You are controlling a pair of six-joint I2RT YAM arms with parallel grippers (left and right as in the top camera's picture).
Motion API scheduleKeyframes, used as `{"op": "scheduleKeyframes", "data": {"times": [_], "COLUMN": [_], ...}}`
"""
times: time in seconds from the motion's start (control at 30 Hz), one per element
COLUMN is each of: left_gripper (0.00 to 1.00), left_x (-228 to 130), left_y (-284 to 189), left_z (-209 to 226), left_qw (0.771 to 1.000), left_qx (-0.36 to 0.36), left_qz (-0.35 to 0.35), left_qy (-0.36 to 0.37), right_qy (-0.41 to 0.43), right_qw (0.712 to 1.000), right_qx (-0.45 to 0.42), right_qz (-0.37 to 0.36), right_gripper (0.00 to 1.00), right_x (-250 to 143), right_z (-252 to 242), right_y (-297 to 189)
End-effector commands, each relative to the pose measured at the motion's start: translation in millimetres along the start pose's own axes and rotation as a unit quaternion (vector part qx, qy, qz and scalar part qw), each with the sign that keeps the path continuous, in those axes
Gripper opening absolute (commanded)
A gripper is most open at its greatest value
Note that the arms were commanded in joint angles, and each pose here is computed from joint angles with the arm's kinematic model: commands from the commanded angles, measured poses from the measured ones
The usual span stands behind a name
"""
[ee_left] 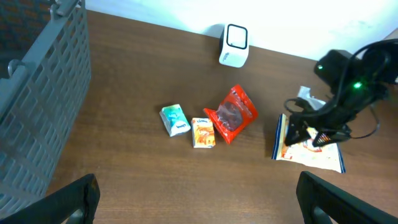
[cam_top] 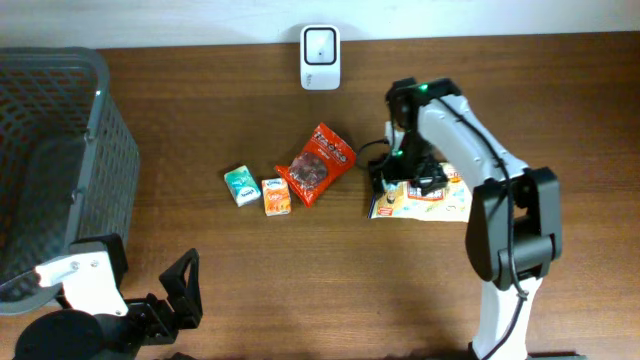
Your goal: Scan the item barcode
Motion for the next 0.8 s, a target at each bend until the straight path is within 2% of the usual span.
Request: {"op": "scheduleKeyframes", "data": {"times": [0.0,0.1,0.33,0.5,0.7,0.77], "left_gripper": [0.99,0.99,0.99,0.99,0.99,0.99], "left_x": [-0.6,-0.6,-0.6,-0.6,-0.6,-0.6], "left_y": [0.9,0.9,0.9,0.9,0.9,0.9], "left_z": [-0.2,-0.2,-0.2,-0.2,-0.2,-0.2], "left_qw": [1.0,1.0,1.0,1.0,1.0,1.0], "left_qx": [0.0,0.0,0.0,0.0,0.0,0.0], "left_qz": [0.002,0.002,0.002,0.002,0.002,0.002], "left_qy": [-0.006,-0.006,-0.006,-0.006,-0.006,-0.006], "right_qy": [0.048,0.067,0.093,0.101,0.112,0.112], "right_qw": [0.992,0.979,0.944,0.942,0.94,0.937], "right_qx": [-0.112,-0.187,-0.296,-0.297,-0.298,-0.305], "right_qz": [-0.016,-0.041,-0.112,-0.118,-0.12,-0.126], "right_gripper": [0.99,0.99,0.99,1.0,0.91,0.83], "right_x": [4.9,7.1,11.7,11.8,9.2,9.6], "right_z": [1.5,10.1,32.2,27.9,13.3,10.8], "right_y": [4.4,2.2,0.1,17.6,45.0,48.5]}}
Point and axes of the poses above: each gripper's point midway between its finger pads, its own y axis out along the fingers, its own z axis along the line the jaws close on, x = y × z, the point moved 4 cm from there along -y, back along the fingers, and after that the axes turned 9 degrees about -y, right-handed, at the moved point
